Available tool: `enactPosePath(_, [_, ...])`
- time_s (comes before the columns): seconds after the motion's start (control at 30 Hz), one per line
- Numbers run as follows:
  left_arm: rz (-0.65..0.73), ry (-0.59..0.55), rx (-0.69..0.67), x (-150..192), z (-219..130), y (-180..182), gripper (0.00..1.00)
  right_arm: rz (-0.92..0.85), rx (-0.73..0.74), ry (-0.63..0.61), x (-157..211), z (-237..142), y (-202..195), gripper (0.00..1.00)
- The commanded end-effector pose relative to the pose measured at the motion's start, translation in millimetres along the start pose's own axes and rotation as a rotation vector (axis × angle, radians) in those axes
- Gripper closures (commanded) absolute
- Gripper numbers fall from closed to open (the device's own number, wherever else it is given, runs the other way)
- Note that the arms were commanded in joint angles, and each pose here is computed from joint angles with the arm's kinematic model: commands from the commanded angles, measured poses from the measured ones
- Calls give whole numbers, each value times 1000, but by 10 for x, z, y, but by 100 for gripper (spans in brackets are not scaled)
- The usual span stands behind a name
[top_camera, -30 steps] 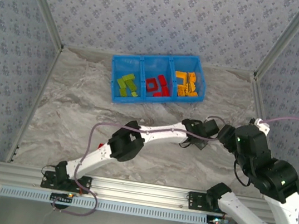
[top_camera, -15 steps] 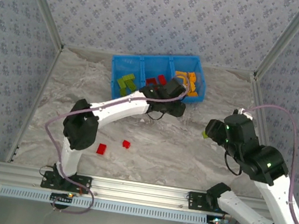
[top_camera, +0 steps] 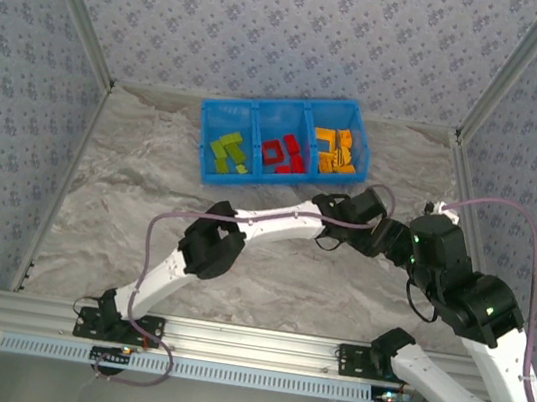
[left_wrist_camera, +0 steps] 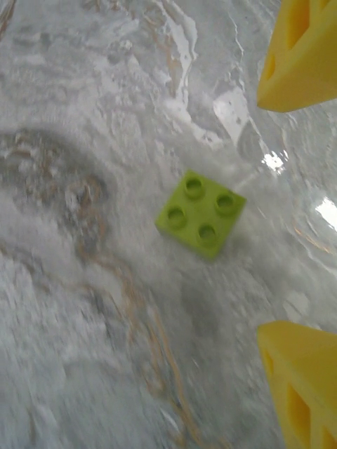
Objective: Sort the legos into containers by color
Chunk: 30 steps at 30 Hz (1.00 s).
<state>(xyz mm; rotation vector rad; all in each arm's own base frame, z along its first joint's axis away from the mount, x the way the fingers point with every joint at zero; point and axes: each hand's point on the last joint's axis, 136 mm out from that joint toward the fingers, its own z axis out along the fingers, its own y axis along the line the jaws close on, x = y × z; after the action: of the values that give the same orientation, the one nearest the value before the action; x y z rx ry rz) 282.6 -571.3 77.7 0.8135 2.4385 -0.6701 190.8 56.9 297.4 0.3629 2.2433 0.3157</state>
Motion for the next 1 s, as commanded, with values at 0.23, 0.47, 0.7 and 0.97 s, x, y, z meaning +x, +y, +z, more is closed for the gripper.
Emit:
enactPosePath(0.23, [289,-23,12,-36,343,-32,21,5,18,-4,-4,-21,-53,31])
enactPosePath(0.47, [329,-1,7,36,527,35,22,5,17,-1,8,-34,-63,31])
enactPosePath(0.7, [361,36,11,192,627,34,40,16,23,-6,14,-40,-90,31])
enactPosePath(0.97, [452,58,-65,335,635,10,56,17,23,-5,16,-26,-87,30])
